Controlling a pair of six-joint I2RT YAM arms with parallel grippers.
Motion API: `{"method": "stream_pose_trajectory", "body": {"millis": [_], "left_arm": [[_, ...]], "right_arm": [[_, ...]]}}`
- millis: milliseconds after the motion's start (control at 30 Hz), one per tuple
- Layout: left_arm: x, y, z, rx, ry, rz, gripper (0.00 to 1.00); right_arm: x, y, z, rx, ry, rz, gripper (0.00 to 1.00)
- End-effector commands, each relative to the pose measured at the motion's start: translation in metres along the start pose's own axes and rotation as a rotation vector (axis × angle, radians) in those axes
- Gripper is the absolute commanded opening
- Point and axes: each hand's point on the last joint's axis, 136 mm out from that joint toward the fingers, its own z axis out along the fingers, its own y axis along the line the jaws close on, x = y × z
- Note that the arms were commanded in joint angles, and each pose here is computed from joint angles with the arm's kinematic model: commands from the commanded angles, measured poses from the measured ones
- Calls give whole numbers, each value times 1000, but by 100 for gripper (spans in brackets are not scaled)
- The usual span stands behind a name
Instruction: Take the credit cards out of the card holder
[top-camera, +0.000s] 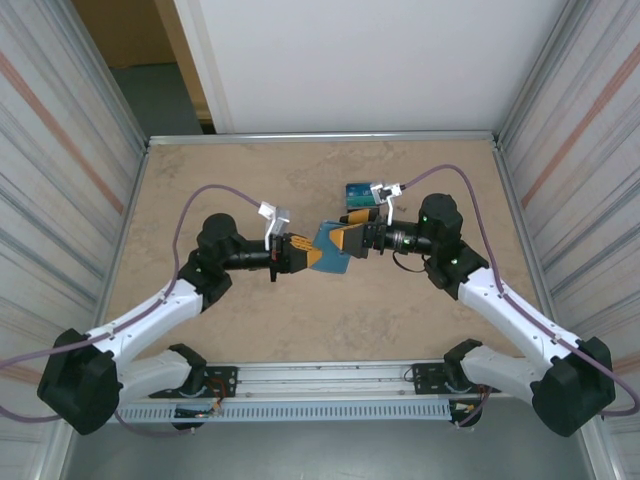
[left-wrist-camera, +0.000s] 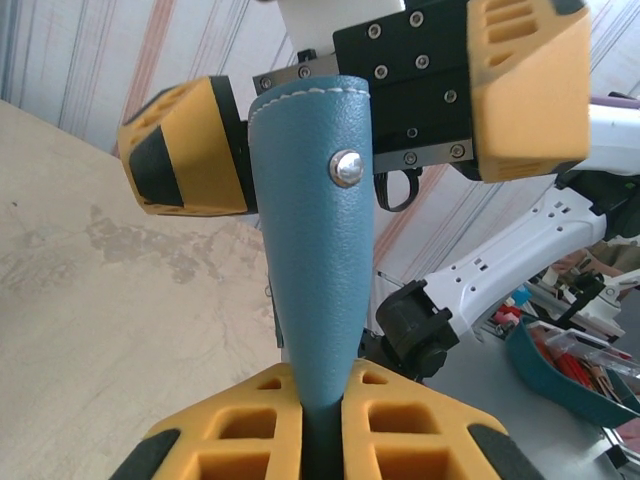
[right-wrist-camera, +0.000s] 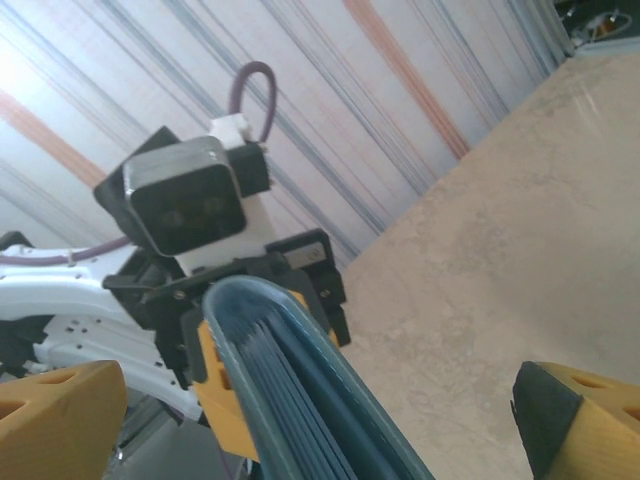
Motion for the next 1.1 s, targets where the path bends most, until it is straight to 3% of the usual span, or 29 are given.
{"method": "stream_pose_trajectory", "body": {"millis": [0, 300, 500, 767, 933, 1033, 1067], "left_arm": [[-20, -15, -1, 58, -39, 81, 0], [-23, -17, 1, 75, -49, 87, 0], [-30, -19, -1, 68, -77, 87, 0], [-32, -14, 0, 46, -89, 57, 0], [-31, -5, 4, 25, -72, 18, 8], [-27, 0, 7, 20, -58, -13, 22], [-26, 2, 8, 15, -49, -24, 32]], "right_arm": [[-12, 20, 3, -67, -11, -73, 99], [-8, 21, 5, -75, -3, -72, 98], [-3, 23, 0, -76, -10, -80, 90], [-2, 33, -3, -87, -11, -100, 56], [0, 29, 0, -50, -8, -102, 31], [-1, 24, 0, -19, -10, -93, 24], [-2, 21, 0, 1, -13, -91, 22]]}}
